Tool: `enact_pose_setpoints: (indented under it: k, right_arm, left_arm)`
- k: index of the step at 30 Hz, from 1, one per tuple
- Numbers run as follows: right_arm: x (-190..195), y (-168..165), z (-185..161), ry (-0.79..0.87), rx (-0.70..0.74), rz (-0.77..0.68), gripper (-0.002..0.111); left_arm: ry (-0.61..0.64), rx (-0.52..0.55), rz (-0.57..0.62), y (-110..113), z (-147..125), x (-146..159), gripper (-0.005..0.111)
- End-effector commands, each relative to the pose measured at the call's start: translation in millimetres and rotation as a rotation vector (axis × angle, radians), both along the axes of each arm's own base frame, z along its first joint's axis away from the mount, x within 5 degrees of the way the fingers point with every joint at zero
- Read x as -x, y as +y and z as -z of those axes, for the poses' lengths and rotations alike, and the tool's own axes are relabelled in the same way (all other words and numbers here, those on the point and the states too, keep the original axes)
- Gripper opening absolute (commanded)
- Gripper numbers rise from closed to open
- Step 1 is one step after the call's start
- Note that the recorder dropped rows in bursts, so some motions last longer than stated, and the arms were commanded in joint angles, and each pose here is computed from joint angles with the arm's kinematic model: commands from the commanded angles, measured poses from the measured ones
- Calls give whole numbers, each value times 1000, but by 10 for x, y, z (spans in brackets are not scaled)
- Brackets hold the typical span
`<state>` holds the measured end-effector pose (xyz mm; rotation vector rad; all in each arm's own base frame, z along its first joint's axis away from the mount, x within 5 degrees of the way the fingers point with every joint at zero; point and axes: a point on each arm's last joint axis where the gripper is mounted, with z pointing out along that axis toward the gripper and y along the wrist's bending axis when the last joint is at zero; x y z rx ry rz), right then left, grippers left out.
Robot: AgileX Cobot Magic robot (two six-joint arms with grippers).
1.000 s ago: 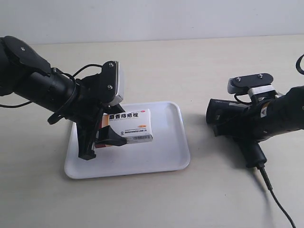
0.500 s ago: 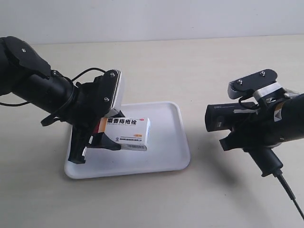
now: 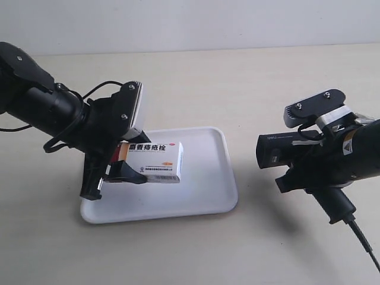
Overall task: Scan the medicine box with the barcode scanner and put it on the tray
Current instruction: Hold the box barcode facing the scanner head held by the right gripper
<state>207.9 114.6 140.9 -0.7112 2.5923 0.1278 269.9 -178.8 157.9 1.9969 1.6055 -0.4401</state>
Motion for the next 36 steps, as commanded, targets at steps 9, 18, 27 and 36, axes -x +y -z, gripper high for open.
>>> enact_pose_setpoints:
  k: [9, 18, 27, 36]
  right_arm:
    - [-10, 10, -33, -36, -11, -18, 0]
    - [-2, 4, -27, -26, -3, -19, 0]
    - [46, -20, 16, -3, -2, -5, 0]
    - [108, -56, -168, -28, -22, 8, 0]
  left_arm:
    - [21, 69, 3, 9, -177, 35, 0]
    - [11, 65, -5, 12, -175, 23, 0]
    - [-8, 58, -20, 19, -173, 1, 0]
    - [-22, 53, -32, 24, -171, -16, 0]
